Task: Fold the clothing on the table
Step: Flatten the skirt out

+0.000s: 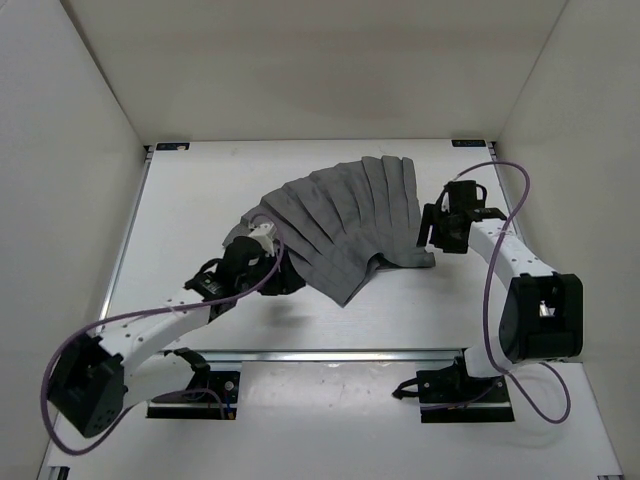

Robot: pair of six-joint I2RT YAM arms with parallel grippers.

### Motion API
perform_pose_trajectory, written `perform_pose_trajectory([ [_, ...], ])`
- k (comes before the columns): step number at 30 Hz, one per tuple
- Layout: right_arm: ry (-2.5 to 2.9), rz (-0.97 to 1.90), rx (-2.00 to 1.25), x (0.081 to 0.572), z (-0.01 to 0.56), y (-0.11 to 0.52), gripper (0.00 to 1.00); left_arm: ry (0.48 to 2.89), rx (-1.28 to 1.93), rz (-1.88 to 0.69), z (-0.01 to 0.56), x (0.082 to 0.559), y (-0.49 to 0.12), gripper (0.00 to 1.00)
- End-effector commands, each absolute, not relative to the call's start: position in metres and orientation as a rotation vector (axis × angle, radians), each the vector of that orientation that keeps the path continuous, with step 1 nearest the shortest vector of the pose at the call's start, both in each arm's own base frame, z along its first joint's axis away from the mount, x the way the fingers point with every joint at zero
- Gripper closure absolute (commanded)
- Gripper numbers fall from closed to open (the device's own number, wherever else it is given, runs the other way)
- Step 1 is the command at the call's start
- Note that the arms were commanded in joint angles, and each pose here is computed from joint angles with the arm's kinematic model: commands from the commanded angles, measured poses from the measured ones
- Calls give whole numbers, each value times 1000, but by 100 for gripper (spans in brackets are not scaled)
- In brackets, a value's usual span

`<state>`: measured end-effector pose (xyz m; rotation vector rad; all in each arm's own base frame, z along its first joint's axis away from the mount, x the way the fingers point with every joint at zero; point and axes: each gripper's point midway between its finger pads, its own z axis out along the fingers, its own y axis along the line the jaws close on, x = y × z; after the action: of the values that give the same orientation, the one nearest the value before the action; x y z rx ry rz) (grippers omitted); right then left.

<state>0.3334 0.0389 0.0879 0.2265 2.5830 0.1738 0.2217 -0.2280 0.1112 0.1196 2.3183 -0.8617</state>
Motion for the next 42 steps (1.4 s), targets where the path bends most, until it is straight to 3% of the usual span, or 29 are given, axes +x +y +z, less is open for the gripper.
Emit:
perform_pose_trajectory([
  [1,2548,167,277,347,82,31,35,2210,41,-1009,133,237,-263,39],
  [7,2557,180,280,349,74,35,34,2307,32,-1028,104,234,-293,35],
  [11,2519,200,291,350,84,34,34,2367,-51,-1023,79,232,-312,40],
  [15,2490,226,309,352,91,32,33,2447,-62,-1039,55,225,-336,35],
  [24,2470,266,276,351,97,41,32,2474,-175,-970,33,235,-341,37],
  [26,2478,263,291,350,94,38,32,2482,-169,-973,29,236,-347,48],
  [28,2476,259,284,350,94,40,32,2488,-178,-977,24,237,-350,67],
  [30,2481,259,287,347,89,40,32,2492,-196,-967,20,238,-346,99],
  [35,2500,271,258,337,81,55,32,2491,-200,-906,20,236,-311,100],
  [42,2530,238,220,322,68,67,32,2483,-285,-752,20,227,-218,100],
])
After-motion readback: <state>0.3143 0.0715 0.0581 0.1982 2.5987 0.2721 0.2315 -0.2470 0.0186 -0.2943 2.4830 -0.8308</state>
